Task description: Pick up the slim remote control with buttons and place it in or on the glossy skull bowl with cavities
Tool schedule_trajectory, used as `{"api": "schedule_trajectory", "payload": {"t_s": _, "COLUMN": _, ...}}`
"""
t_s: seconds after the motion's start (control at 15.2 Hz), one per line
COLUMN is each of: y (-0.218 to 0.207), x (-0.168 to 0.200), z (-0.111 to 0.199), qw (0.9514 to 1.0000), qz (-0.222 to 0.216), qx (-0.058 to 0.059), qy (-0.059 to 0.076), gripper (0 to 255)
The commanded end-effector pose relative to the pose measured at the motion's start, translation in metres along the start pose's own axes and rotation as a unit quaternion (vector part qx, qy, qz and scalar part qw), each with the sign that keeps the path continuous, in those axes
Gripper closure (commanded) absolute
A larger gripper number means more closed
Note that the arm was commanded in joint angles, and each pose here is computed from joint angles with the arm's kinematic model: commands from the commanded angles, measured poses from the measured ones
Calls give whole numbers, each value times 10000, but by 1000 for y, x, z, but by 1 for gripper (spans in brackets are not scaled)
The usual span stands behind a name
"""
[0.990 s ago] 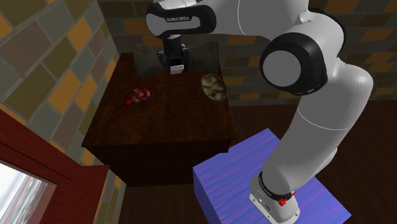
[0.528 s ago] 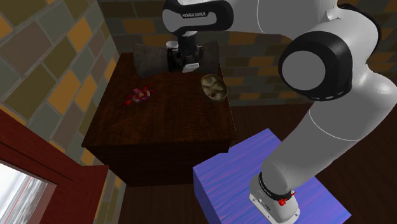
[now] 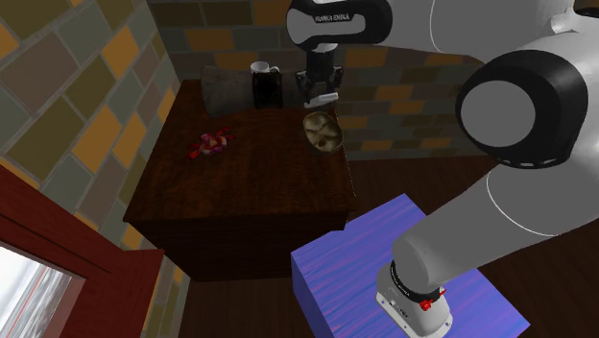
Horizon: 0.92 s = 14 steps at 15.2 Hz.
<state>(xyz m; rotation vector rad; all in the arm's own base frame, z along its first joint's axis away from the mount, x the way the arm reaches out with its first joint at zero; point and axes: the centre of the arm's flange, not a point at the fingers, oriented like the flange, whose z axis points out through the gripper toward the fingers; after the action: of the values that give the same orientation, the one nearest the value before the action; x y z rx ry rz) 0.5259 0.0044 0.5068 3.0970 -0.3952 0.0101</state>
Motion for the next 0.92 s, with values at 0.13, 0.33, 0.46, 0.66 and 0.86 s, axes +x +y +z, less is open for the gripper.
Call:
{"api": "schedule_trajectory", "payload": {"t_s": 0.13, "y": 10, "x": -3, "z": 14, "qw": 10000, "qz": -5, "qx": 1, "qy": 0, "gripper": 255}}
{"api": "schedule_trajectory", "payload": {"t_s": 0.33, "y": 10, "x": -3, "z": 30, "qw": 10000, "qz": -5, "qx": 1, "qy": 0, "gripper": 255}}
{"api": "schedule_trajectory", "payload": {"t_s": 0.46, "y": 9, "x": -3, "z": 41, "qw": 10000, "qz": -5, "qx": 1, "qy": 0, "gripper": 255}}
{"api": "schedule_trajectory", "payload": {"t_s": 0.66, "y": 9, "x": -3, "z": 57, "qw": 10000, "qz": -5, "qx": 1, "qy": 0, "gripper": 255}}
{"api": "schedule_trajectory", "payload": {"t_s": 0.86, "y": 9, "x": -3, "z": 74, "qw": 10000, "qz": -5, "qx": 1, "qy": 0, "gripper": 255}}
